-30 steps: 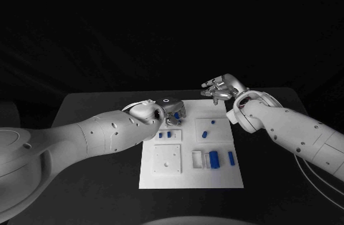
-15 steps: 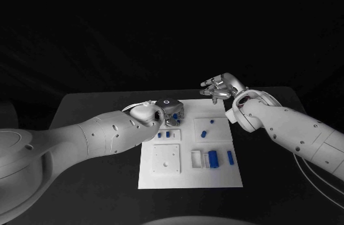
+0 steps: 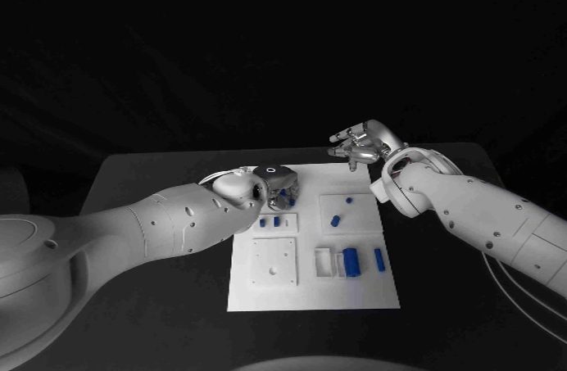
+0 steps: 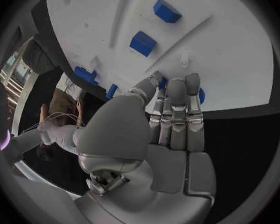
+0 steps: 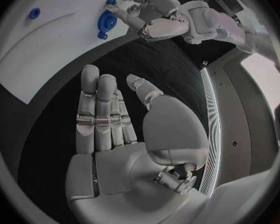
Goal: Assemble the parts on the task board
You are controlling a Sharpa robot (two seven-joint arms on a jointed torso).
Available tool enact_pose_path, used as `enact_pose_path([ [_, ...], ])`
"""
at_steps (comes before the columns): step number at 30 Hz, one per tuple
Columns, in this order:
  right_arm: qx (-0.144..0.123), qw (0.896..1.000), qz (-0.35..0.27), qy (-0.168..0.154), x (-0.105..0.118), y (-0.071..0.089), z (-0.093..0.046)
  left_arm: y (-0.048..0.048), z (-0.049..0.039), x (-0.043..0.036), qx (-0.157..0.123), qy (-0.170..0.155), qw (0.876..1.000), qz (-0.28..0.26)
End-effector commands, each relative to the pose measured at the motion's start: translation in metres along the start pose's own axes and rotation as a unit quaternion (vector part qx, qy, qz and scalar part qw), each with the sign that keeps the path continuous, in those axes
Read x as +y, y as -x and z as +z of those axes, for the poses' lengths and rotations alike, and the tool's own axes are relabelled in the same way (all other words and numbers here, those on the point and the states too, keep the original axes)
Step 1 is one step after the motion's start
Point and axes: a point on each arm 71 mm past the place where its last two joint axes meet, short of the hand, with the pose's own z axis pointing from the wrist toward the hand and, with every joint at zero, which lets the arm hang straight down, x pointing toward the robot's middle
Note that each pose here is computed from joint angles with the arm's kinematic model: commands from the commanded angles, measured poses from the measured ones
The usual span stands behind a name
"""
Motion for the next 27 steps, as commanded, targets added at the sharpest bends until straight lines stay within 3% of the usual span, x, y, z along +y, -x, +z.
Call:
enact_pose_path([
  [1, 0.004, 1.000, 0.001, 0.006, 0.0019, -0.0012, 0.0002, -0.0034, 0.0007, -0.0002, 0.016, 0.003, 1.000, 0.004],
  [27, 0.007, 1.000, 0.001, 0.006, 0.0022, -0.0026, 0.0007, -0.0077, -0.0001, -0.0013, 0.024, 0.005, 1.000, -0.011],
])
